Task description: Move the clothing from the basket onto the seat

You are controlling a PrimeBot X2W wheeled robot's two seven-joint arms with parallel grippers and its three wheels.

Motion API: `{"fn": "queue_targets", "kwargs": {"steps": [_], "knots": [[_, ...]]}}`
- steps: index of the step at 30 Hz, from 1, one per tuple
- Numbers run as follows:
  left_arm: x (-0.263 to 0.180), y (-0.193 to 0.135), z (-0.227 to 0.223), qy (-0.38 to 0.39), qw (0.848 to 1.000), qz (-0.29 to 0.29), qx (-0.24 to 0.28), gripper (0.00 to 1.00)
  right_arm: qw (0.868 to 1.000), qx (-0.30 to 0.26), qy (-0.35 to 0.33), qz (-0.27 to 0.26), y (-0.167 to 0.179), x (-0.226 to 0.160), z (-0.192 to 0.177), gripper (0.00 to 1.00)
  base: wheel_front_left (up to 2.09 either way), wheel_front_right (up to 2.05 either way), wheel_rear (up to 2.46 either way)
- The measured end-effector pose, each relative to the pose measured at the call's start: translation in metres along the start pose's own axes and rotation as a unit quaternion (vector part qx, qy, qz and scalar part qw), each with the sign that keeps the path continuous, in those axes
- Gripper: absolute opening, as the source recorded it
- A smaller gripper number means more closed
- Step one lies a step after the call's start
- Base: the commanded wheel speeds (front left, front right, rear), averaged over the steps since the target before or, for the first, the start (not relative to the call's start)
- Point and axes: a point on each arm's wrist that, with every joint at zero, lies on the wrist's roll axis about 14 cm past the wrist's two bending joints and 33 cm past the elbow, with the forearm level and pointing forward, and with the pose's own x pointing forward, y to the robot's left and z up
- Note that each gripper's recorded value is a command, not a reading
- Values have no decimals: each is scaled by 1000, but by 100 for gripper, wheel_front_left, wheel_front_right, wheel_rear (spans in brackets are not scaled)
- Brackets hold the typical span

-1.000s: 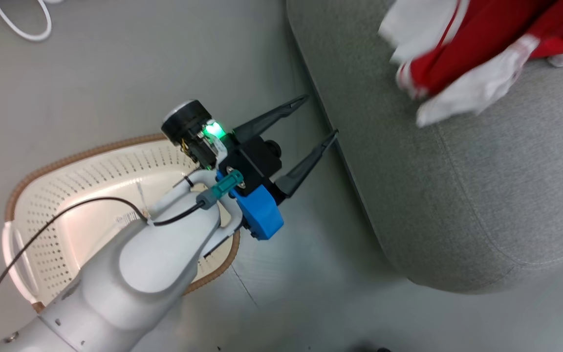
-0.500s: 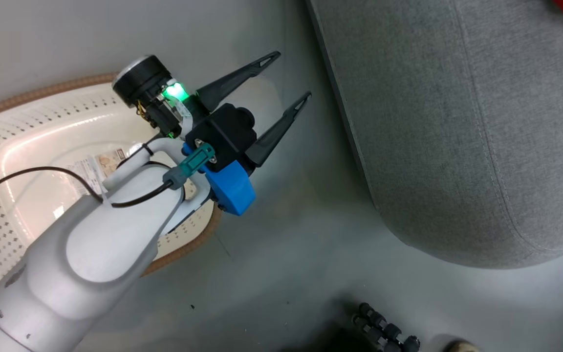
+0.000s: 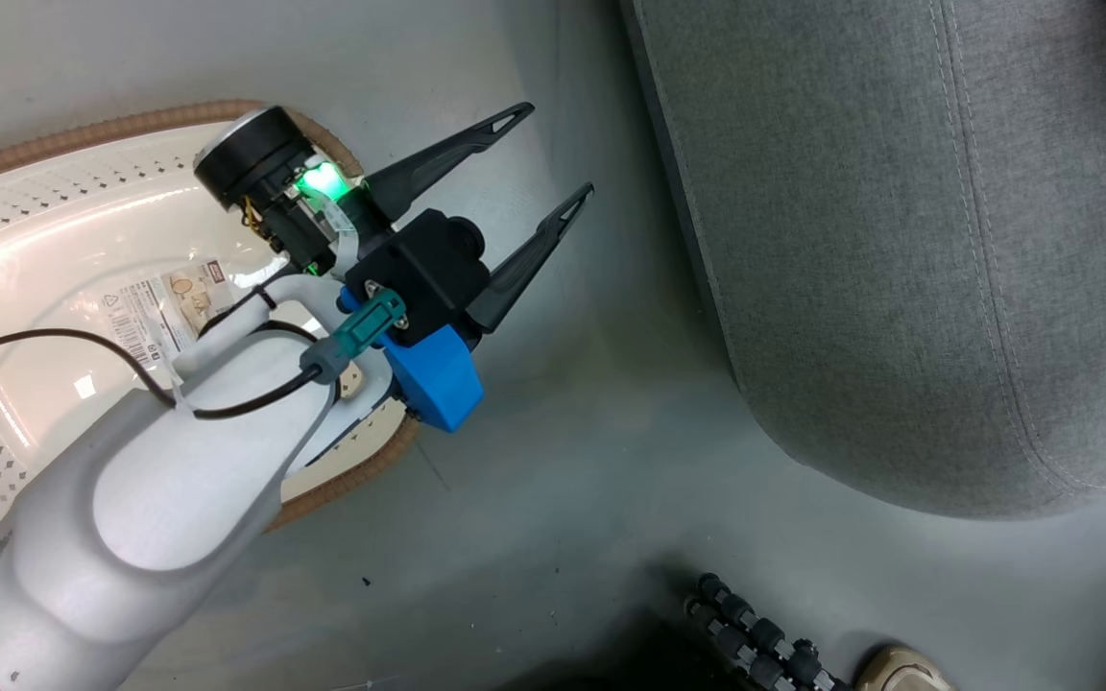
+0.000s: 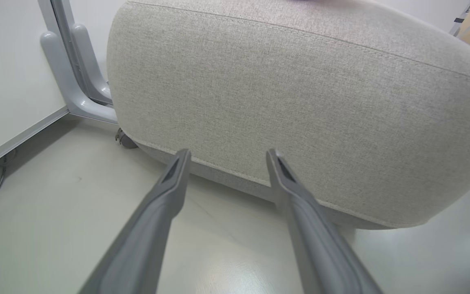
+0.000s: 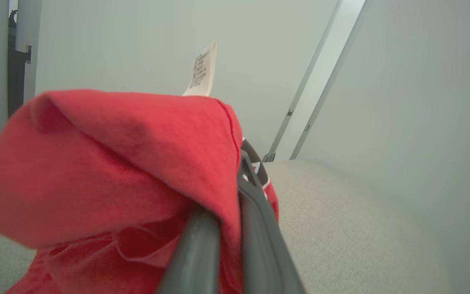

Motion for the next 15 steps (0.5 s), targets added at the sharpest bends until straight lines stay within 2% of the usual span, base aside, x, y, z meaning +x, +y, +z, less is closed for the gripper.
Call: {"fn": "queue_targets", "kwargs": {"steps": [5,12,13,14,15], "knots": [[-2,1,1,1,1000,1,0,100,999,9,50,10,15,-16,-35,0,0,0,0],[-4,2,3,4,1000,3,5,100,996,27,82,15,30,-31,-56,0,0,0,0],[-4,2,4,5,1000,4,7,100,996,28,82,15,31,-31,-55,44,0,0,0],[-4,2,5,5,1000,4,8,100,996,30,80,15,31,-31,-53,100,0,0,0],[-4,2,6,4,1000,4,9,100,996,32,77,14,30,-31,-51,100,0,0,0]]}}
